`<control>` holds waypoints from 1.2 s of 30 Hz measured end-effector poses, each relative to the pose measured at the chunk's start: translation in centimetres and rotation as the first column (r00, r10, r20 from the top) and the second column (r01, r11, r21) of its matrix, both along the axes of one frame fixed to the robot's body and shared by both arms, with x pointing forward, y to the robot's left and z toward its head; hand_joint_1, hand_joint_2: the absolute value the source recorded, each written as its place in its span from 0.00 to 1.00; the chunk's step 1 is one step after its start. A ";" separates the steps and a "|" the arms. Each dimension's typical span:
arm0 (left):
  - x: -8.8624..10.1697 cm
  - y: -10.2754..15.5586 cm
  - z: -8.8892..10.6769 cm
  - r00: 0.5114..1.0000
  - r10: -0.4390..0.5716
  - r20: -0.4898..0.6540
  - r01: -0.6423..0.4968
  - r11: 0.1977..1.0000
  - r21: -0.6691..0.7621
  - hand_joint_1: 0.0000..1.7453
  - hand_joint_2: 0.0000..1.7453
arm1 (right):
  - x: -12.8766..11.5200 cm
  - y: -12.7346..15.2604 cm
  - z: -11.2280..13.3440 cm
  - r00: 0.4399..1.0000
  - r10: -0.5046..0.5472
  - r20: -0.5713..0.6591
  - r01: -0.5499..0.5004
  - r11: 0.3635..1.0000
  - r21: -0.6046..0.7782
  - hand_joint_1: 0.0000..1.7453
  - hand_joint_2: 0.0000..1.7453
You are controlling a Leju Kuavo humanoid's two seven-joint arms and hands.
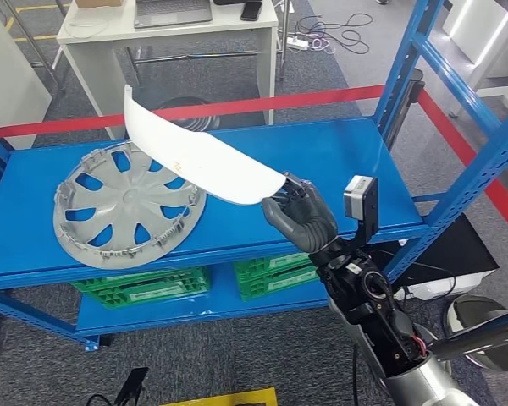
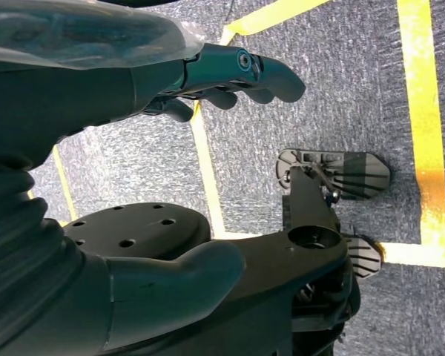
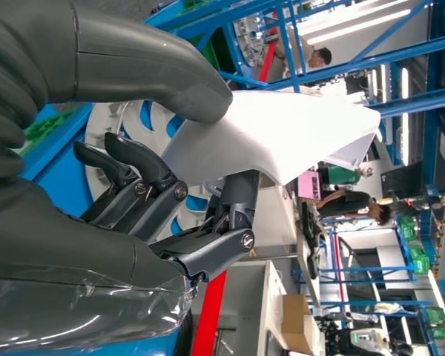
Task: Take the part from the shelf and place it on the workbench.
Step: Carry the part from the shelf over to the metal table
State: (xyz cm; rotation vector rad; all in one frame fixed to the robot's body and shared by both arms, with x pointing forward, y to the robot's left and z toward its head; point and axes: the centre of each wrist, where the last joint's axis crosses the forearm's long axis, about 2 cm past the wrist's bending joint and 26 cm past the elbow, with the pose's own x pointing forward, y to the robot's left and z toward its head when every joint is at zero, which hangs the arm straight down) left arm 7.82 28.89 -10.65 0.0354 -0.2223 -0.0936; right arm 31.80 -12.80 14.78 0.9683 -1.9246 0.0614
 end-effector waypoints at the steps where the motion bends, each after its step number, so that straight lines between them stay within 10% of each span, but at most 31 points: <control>1: 0.0 0.0 0.0 1.000 0.000 0.000 0.000 1.000 0.000 0.00 1.00 | 0.0 0.0 0.0 1.000 0.000 0.000 0.000 1.000 0.000 1.00 1.00; 36: 0.2 0.5 0.0 1.000 0.003 -0.010 -0.003 1.000 0.005 0.00 1.00 | -0.2 -0.1 -0.2 1.000 0.006 0.004 -0.006 1.000 -0.007 1.00 1.00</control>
